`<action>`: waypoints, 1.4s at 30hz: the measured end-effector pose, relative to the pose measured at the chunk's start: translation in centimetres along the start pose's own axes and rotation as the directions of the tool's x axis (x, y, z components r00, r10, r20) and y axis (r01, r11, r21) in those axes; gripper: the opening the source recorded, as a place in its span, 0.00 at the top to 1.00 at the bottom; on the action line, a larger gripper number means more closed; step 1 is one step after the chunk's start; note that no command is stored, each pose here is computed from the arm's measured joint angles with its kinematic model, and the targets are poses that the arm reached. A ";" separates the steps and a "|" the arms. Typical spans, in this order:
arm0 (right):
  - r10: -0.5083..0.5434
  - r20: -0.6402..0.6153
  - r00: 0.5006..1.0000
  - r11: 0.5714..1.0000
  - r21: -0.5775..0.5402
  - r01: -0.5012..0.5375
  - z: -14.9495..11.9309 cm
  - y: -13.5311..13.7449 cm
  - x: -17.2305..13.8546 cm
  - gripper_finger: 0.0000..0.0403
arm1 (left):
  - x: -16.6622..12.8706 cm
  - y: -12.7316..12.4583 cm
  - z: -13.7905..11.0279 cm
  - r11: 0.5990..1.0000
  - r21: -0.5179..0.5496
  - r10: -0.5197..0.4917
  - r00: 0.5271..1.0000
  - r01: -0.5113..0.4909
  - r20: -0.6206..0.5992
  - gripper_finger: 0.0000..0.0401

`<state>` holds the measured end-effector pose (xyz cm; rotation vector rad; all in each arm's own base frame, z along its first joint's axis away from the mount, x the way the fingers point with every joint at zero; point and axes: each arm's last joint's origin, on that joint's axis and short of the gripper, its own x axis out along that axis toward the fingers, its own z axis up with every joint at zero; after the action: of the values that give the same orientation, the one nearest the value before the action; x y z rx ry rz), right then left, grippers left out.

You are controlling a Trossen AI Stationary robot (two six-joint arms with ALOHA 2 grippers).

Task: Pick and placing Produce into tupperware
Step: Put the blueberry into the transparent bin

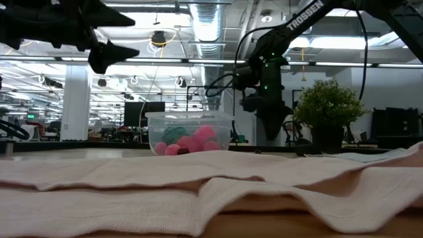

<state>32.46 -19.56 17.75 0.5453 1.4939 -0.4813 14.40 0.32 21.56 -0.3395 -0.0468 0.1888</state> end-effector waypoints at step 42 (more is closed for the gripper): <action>0.029 0.088 0.996 0.976 -0.219 -0.009 -0.4 4.9 2.5 0.32 | 0.0 0.0 -0.3 1.000 0.020 -0.014 0.999 0.015 -0.039 0.11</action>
<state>35.18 -15.32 15.44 0.3590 1.4321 -0.3171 14.41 0.23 21.24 -0.3221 -0.0088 0.1679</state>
